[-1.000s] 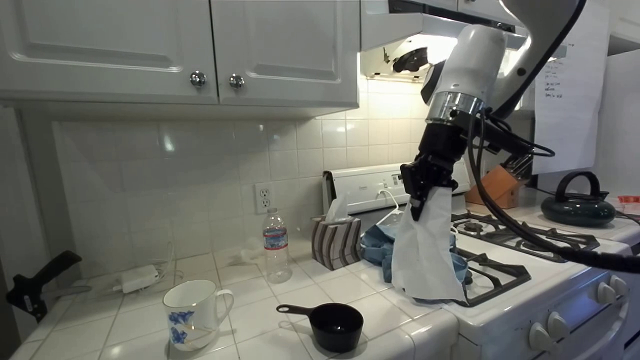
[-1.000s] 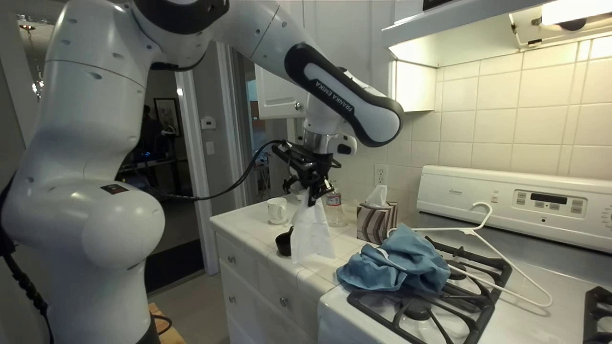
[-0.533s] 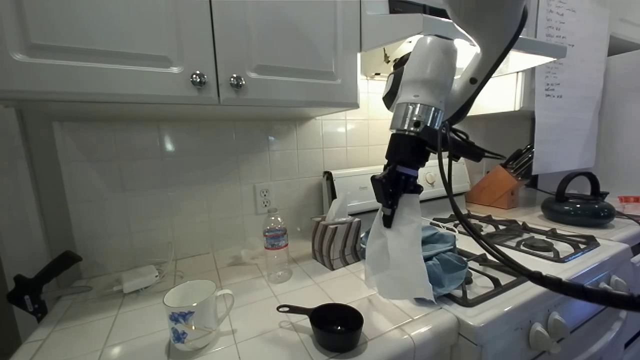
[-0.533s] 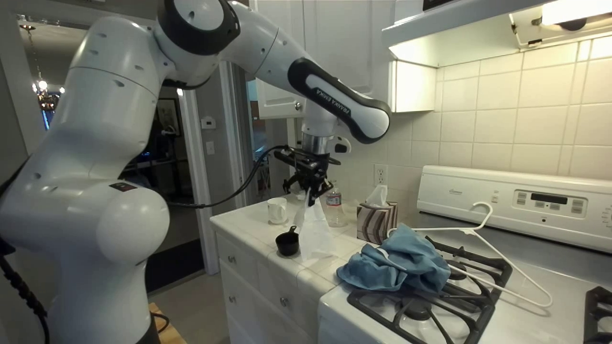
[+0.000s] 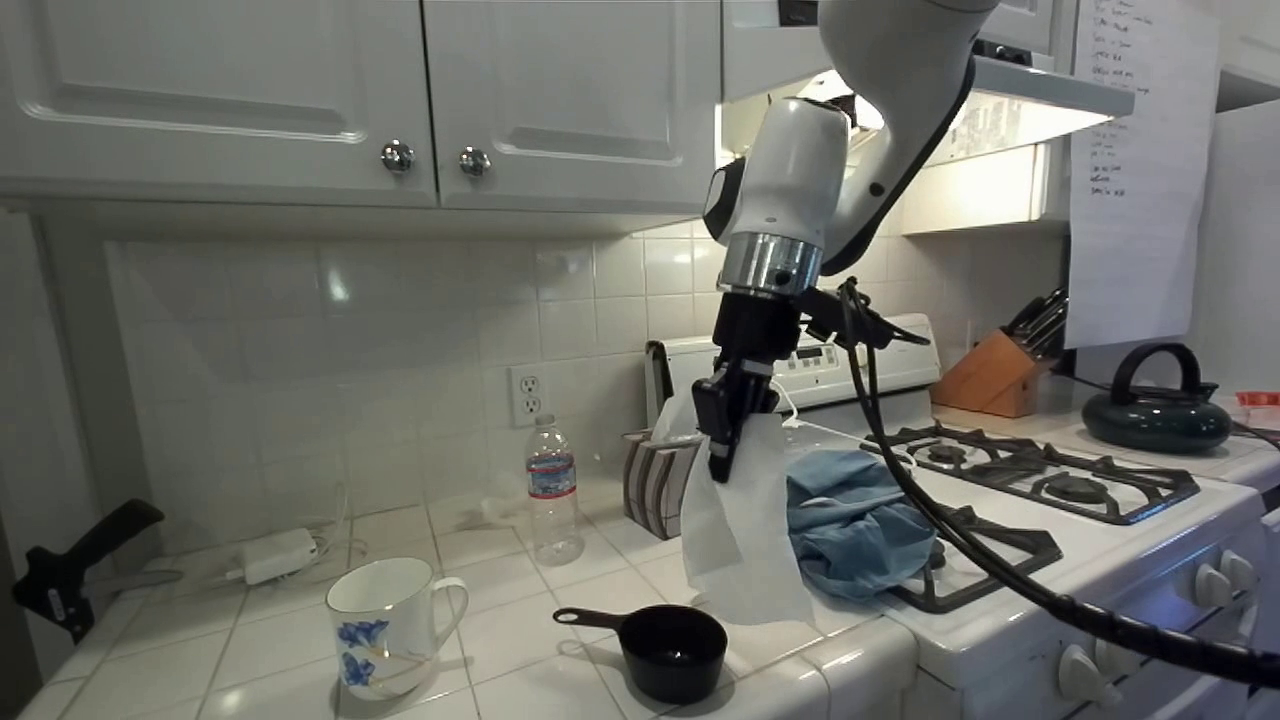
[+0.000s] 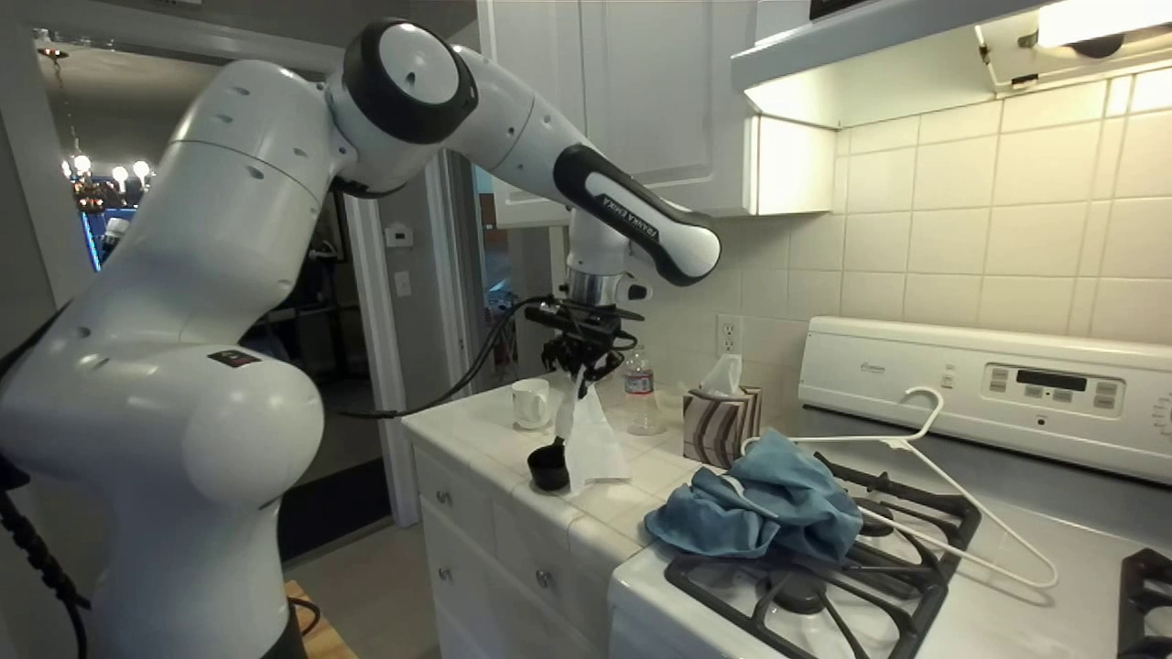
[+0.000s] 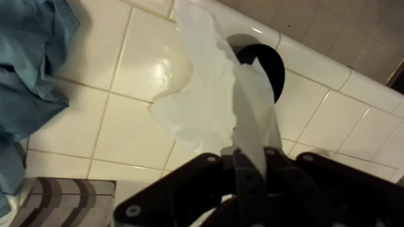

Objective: Remove one paper towel from the tissue box

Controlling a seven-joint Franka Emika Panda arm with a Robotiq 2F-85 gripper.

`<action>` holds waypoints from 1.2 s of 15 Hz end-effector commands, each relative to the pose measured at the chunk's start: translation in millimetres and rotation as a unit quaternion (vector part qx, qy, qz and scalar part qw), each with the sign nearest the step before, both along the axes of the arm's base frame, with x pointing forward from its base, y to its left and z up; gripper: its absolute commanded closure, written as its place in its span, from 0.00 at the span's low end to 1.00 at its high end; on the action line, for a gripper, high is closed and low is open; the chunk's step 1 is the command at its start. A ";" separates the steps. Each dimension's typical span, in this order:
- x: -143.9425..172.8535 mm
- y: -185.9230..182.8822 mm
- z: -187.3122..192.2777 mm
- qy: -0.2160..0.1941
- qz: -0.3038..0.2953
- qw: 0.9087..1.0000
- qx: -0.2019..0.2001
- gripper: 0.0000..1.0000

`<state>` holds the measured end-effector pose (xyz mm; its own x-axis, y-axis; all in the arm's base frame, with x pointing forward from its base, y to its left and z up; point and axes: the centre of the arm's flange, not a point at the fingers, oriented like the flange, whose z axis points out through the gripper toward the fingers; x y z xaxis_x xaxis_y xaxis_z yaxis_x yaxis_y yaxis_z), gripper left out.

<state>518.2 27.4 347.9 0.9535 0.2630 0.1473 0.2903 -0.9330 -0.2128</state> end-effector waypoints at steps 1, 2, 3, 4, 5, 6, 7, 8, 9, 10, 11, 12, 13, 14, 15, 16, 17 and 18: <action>44.8 -0.4 26.4 0.016 0.070 0.997 0.013 1.00; 47.1 -1.4 27.6 0.019 0.082 0.996 0.014 1.00; 47.8 -0.1 23.5 0.016 0.087 0.996 0.013 1.00; 49.1 -1.6 18.7 0.013 0.085 0.996 0.005 1.00; 53.3 -6.6 17.0 0.007 0.084 0.996 0.002 1.00; 60.7 -11.9 15.7 -0.007 0.078 0.997 -0.016 1.00; 66.5 -15.7 13.5 -0.019 0.072 0.997 -0.022 1.00; 74.6 -23.5 19.2 -0.028 0.067 0.997 -0.028 1.00; 85.0 -30.7 23.2 -0.047 0.059 0.996 -0.038 1.00; 88.5 -34.4 26.1 -0.057 0.051 0.996 -0.045 1.00; 97.5 -42.1 30.2 -0.063 0.047 0.996 -0.051 1.00; 106.2 -47.9 32.8 -0.076 0.043 0.995 -0.058 1.00; 112.1 -52.4 34.9 -0.090 0.042 0.993 -0.068 1.00; 116.9 -56.4 34.2 -0.100 0.042 0.991 -0.076 1.00; 124.7 -62.3 38.5 -0.113 0.045 0.989 -0.082 1.00; 130.8 -63.0 38.9 -0.119 0.045 0.988 -0.084 1.00; 136.1 -63.3 38.6 -0.124 0.047 0.987 -0.087 1.00; 139.9 -63.6 38.8 -0.129 0.049 0.986 -0.090 1.00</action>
